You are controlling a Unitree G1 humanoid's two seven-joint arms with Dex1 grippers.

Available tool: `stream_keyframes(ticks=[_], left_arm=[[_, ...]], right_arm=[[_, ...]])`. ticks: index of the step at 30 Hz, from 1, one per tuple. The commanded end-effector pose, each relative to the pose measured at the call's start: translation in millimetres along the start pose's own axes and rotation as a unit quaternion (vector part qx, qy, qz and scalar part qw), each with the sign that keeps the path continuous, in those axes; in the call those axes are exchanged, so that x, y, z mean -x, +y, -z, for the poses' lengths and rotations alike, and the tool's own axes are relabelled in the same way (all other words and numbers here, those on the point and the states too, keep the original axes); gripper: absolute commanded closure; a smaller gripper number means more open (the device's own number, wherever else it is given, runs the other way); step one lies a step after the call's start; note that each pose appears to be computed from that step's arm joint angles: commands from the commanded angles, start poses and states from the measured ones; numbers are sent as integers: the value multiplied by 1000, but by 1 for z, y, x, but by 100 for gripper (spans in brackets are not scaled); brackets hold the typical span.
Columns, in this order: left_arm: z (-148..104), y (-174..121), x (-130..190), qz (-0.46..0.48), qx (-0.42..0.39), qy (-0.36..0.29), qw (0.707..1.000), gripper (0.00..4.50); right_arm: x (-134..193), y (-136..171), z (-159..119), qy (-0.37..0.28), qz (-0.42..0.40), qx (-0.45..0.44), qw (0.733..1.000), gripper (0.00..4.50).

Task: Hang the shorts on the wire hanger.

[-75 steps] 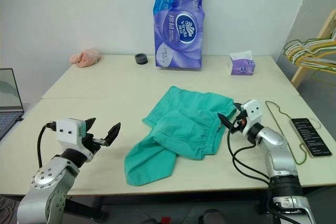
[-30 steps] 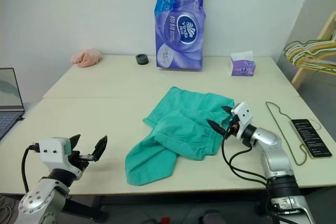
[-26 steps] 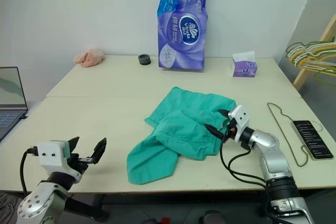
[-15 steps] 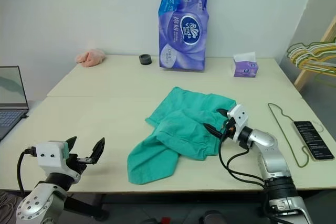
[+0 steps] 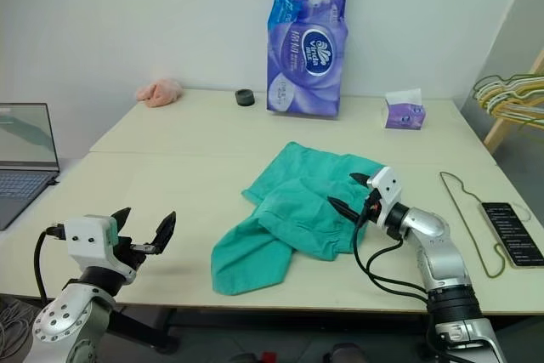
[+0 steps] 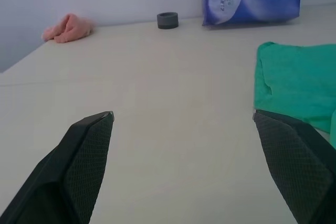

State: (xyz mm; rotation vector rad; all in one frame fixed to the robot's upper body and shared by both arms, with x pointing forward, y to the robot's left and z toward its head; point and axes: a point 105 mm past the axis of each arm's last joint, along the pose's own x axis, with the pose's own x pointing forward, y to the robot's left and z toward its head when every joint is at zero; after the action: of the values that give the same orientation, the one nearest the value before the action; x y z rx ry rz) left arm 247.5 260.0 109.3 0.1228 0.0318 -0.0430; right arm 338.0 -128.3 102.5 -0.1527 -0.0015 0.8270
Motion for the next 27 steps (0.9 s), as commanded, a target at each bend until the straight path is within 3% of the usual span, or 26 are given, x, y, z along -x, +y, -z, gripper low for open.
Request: stream_keyframes(ticks=[1,7,11,15,17,20,27], left_arm=[[-10,-6,-4,20,-15,-14,1000,0],[-8,-42,3,159,-45,7,986,0],[1,-57,11,267,-47,50,961,0],[15,-73,14,350,-84,92,928,0],[20,-79,12,367,-90,99,921,0],[28,-90,3,376,-93,103,916,0],[32,-96,-5,361,-74,94,925,0]], right_arm=[[-1,-4,-21,-21,1,30,999,3],[18,24,-19,31,-123,91,988,3],[47,61,-15,95,-267,124,951,3],[63,77,-7,139,-338,171,915,3],[63,78,-2,146,-345,200,905,3],[46,72,3,132,-306,231,914,3],[24,66,20,132,-261,290,911,3]])
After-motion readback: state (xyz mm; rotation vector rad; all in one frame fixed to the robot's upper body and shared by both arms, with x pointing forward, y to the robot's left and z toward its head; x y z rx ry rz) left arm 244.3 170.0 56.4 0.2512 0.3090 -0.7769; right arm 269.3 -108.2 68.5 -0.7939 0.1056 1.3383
